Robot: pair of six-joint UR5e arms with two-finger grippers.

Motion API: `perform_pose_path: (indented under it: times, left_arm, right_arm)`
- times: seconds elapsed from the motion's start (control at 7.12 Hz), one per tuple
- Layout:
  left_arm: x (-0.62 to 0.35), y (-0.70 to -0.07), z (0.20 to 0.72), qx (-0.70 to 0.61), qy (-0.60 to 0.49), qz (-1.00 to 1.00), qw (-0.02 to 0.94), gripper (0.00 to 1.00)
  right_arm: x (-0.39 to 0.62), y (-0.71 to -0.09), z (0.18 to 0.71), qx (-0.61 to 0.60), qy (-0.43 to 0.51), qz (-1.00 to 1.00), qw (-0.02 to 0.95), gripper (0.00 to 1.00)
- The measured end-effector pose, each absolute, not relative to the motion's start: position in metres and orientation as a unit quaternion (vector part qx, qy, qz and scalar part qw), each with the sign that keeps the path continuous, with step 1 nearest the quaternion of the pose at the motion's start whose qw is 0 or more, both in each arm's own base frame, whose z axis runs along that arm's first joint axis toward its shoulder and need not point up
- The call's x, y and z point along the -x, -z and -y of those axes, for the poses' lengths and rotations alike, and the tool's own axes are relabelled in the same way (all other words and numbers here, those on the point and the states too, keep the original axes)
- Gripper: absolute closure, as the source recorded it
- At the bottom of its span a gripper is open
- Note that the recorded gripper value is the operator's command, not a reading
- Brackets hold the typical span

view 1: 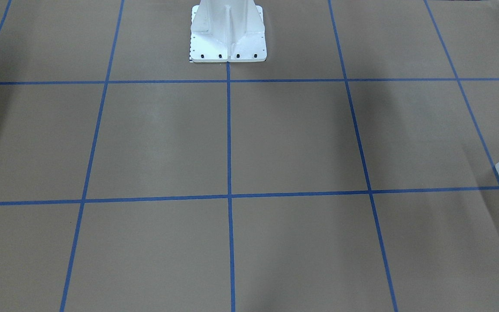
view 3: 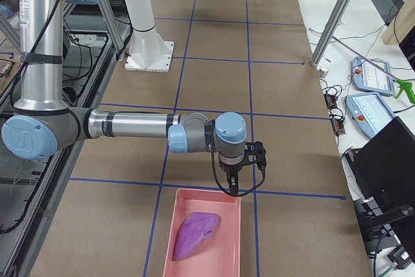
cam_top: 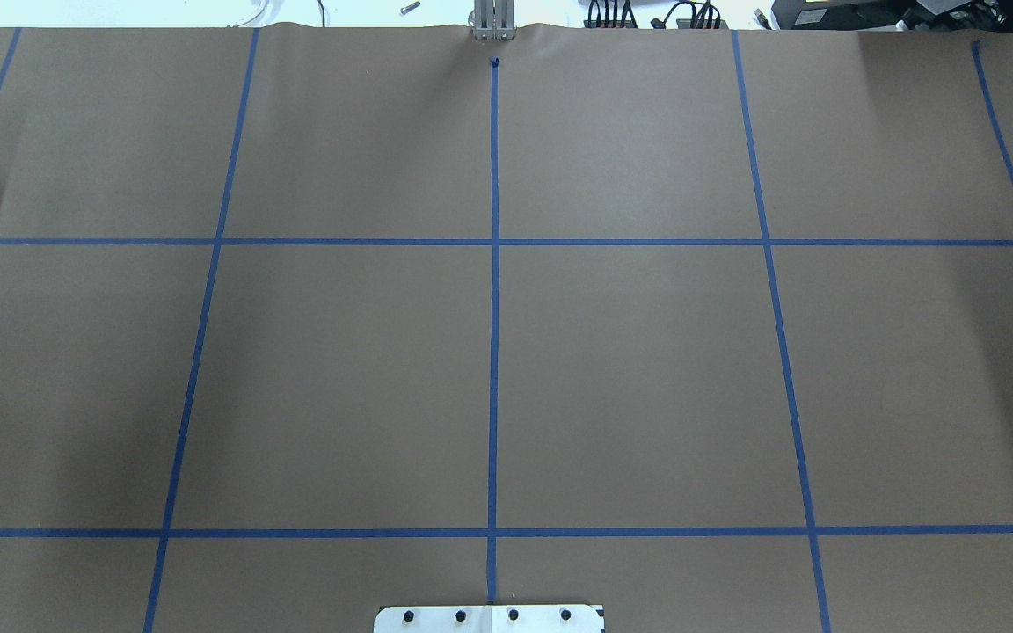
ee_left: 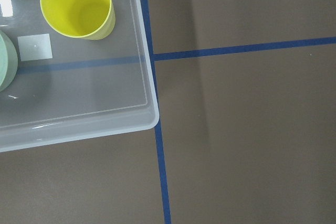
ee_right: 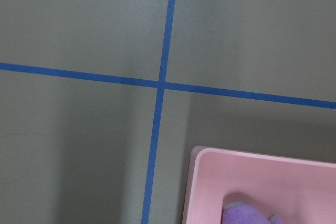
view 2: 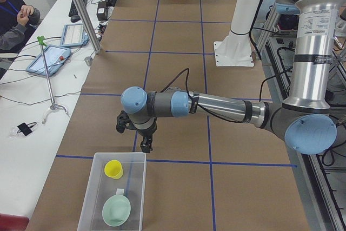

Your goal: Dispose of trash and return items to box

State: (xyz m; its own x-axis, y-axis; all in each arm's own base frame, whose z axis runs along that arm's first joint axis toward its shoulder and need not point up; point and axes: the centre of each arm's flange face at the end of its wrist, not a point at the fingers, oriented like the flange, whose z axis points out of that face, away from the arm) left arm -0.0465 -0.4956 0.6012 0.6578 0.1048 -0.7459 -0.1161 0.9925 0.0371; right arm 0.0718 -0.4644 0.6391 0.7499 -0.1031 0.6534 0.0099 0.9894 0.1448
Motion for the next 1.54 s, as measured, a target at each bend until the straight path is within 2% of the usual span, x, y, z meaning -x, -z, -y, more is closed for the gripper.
perform_pose_path:
  times: [1.54]
  left_arm:
    - [0.0465, -0.6030, 0.4955, 0.008, -0.061, -0.409, 0.910, 0.01]
  right_arm:
    - [-0.0667, -0.6307, 0.4664, -0.072, 0.038, 0.352, 0.932, 0.00]
